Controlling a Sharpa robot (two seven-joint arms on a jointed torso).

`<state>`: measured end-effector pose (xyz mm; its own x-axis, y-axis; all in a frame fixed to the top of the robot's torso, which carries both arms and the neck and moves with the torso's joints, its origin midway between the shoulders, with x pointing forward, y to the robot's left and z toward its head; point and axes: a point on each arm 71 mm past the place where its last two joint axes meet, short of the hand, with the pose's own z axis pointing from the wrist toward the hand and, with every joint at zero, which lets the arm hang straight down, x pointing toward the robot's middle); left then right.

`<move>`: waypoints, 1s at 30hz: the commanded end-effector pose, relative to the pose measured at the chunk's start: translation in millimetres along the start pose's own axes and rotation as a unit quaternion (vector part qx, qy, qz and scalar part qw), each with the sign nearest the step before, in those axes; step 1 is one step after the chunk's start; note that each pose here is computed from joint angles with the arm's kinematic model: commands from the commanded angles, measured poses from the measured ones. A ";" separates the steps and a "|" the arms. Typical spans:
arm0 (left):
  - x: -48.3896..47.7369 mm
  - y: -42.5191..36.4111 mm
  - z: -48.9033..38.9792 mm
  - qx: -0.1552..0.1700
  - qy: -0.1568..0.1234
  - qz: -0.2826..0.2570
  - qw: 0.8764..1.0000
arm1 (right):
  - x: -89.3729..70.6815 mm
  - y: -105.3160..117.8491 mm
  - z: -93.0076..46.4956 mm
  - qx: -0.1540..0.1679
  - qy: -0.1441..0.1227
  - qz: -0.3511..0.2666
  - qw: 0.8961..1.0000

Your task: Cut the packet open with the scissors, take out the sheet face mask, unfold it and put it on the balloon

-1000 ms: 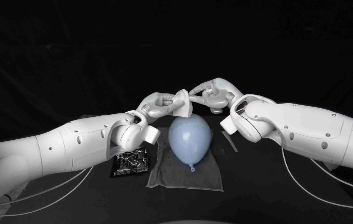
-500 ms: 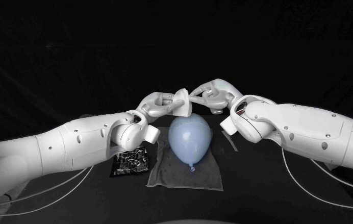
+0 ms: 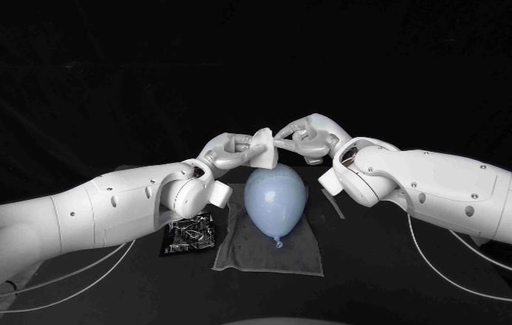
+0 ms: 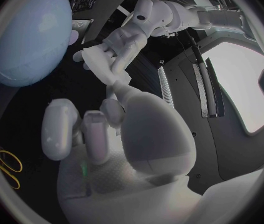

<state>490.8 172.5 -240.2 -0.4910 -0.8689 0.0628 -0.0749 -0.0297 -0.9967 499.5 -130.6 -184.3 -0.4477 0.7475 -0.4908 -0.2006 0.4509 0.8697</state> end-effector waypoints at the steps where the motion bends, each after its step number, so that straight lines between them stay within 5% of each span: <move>1: 2.2 -1.5 0.4 0.003 0.005 -0.006 1.000 | -1.0 1.1 1.0 0.001 -0.019 -0.027 0.999; 13: 1.7 -1.3 -0.2 0.001 0.002 -0.014 1.000 | -4.2 6.1 -0.6 -0.012 -0.064 -0.103 0.993; 30: 3.8 -1.0 -0.6 -0.003 0.006 -0.025 1.000 | 2.5 12.5 -1.6 -0.027 -0.060 -0.129 0.989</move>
<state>489.0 171.5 -240.5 -0.4864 -0.8688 0.0929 -0.1013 -0.0495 -0.9936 495.2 -124.7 -175.0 -0.2770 0.6793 -0.6796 -0.3295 0.5972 0.7313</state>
